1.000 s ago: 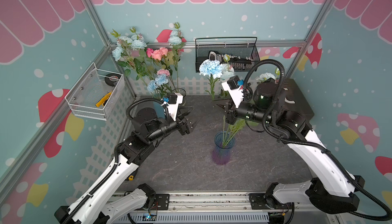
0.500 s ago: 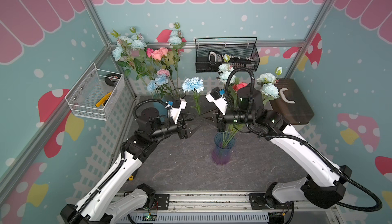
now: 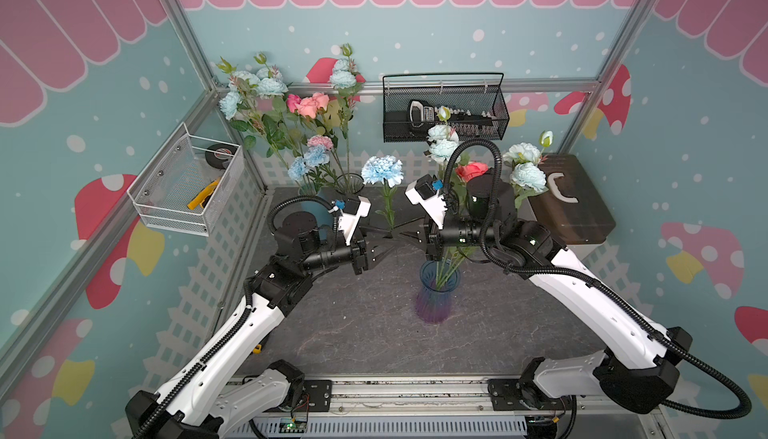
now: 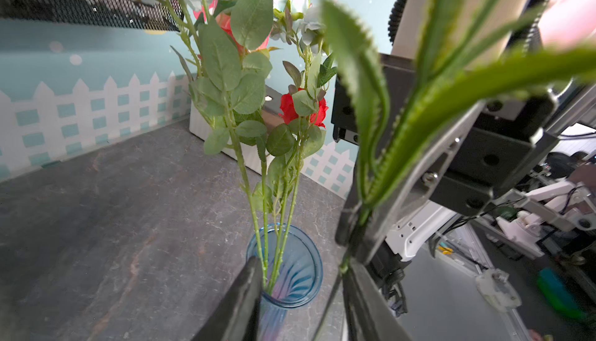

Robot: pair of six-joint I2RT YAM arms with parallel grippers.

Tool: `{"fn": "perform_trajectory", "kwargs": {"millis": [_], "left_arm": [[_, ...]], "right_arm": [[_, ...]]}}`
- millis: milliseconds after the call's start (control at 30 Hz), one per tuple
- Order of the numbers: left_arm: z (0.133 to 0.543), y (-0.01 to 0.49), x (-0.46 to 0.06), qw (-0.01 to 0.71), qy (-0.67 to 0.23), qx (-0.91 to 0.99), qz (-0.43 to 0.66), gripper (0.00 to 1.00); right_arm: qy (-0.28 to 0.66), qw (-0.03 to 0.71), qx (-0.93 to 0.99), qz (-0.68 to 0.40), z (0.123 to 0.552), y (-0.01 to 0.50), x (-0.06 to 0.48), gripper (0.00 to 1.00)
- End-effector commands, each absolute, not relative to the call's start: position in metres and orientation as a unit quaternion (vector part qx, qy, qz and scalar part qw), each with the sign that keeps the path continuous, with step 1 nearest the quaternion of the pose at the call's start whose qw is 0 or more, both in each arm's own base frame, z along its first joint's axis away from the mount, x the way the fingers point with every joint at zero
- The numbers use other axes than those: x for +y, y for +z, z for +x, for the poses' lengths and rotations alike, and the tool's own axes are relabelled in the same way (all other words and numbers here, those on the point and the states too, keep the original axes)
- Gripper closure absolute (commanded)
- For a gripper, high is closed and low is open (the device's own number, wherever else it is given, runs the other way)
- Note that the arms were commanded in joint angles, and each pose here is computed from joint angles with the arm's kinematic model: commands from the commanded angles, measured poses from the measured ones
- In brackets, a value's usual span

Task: Pick out blue flowers from the vase
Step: Place the flower at the center of the board.

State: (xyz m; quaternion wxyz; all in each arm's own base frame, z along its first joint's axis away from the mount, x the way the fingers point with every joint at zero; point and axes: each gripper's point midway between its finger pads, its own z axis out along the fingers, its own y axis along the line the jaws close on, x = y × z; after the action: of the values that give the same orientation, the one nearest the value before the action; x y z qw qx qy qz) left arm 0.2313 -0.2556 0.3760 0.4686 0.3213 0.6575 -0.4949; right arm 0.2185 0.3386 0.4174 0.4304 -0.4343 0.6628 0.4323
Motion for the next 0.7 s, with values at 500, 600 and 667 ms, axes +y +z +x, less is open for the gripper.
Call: {"fn": "perform_trajectory", "kwargs": {"millis": [500,600,667], "left_arm": [[0.255,0.366,-0.232,0.487,-0.442,0.719,0.225,1.0],[0.262,0.36,-0.22,0.486,-0.417,0.746,0.184,1.0],[0.267,0.351,-0.216,0.473,-0.401,0.767,0.163,1.0]], "right_arm": [[0.437,0.472,0.65,-0.404,0.218,0.435,0.326,0.4],[0.431,0.478,0.653,-0.399,0.214,0.435,0.318,0.32],[0.434,0.481,0.65,-0.397,0.209,0.437,0.313,0.28]]}}
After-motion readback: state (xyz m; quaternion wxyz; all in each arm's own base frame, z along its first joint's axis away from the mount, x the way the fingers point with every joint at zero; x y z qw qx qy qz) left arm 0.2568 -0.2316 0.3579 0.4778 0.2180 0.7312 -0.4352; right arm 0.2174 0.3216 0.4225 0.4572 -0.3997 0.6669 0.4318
